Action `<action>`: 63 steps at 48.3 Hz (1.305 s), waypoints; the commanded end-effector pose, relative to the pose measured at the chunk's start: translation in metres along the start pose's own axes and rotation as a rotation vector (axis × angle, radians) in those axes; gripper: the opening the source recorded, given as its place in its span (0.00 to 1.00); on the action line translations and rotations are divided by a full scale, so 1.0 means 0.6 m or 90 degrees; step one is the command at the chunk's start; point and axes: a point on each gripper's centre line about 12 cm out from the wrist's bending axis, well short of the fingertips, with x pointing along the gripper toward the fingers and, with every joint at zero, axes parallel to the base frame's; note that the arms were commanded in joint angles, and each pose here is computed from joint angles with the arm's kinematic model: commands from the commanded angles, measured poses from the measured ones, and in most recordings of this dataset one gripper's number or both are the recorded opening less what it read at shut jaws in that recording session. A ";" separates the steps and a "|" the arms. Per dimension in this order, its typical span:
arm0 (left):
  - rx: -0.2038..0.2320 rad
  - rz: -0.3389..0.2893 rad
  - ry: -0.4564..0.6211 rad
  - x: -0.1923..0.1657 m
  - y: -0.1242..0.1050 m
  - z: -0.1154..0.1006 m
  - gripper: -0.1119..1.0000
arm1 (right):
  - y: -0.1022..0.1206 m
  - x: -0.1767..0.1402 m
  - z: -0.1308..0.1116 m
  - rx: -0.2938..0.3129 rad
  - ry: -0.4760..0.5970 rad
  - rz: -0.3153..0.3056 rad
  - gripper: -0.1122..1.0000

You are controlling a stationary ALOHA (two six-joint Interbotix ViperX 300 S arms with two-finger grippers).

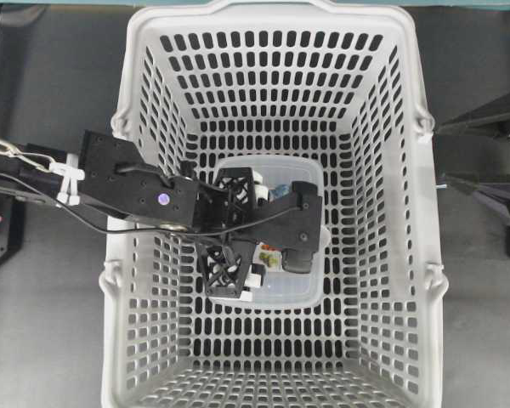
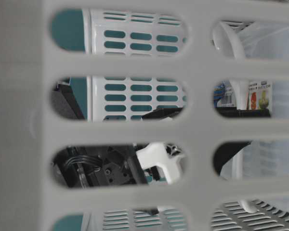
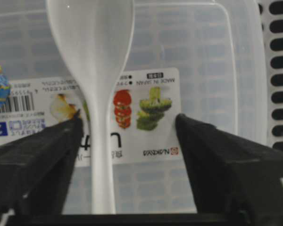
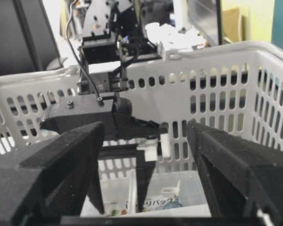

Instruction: Pick up the chinese spoon from the shopping basket with the left arm.

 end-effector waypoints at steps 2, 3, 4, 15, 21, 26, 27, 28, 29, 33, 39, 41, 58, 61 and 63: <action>0.003 0.001 -0.009 -0.004 0.000 0.003 0.68 | 0.000 0.003 0.002 0.001 -0.001 -0.001 0.72; 0.004 0.001 -0.009 -0.004 0.000 0.003 0.63 | 0.000 0.003 0.002 0.002 -0.001 -0.001 0.72; 0.004 0.001 -0.009 -0.004 0.000 0.003 0.59 | 0.000 0.003 0.002 0.001 -0.001 -0.001 0.72; -0.001 0.005 -0.034 -0.028 0.009 0.018 0.21 | -0.001 0.002 0.000 0.001 0.000 -0.001 0.72; -0.014 0.011 -0.070 -0.068 0.024 0.039 0.21 | -0.001 0.002 -0.001 0.001 0.001 -0.001 0.72; -0.026 0.016 -0.105 -0.126 0.034 0.065 0.21 | -0.001 0.002 -0.002 0.001 0.002 -0.002 0.72; -0.028 0.016 -0.110 -0.137 0.034 0.070 0.21 | -0.001 0.002 -0.002 0.001 0.002 -0.002 0.72; -0.030 0.018 -0.114 -0.149 0.036 0.075 0.21 | -0.001 0.002 -0.002 0.001 0.003 -0.002 0.72; -0.030 0.017 -0.116 -0.160 0.036 0.079 0.21 | -0.001 0.002 -0.002 0.001 0.003 -0.002 0.72; -0.031 0.018 -0.113 -0.198 0.036 0.093 0.21 | -0.001 0.002 -0.003 0.001 0.003 -0.002 0.72; -0.031 0.017 -0.089 -0.248 0.032 0.105 0.21 | -0.001 0.002 -0.004 0.001 0.004 -0.001 0.72; -0.029 0.016 -0.083 -0.260 0.029 0.109 0.21 | -0.001 0.002 -0.004 0.001 0.004 -0.002 0.72; -0.034 0.016 -0.081 -0.280 0.028 0.119 0.21 | -0.001 0.002 -0.004 0.001 0.004 -0.002 0.72; -0.033 0.015 -0.088 -0.281 0.028 0.121 0.21 | -0.001 0.001 -0.005 0.001 0.005 -0.002 0.72; -0.033 0.015 -0.089 -0.280 0.028 0.121 0.21 | -0.001 0.002 -0.004 0.001 0.004 -0.002 0.72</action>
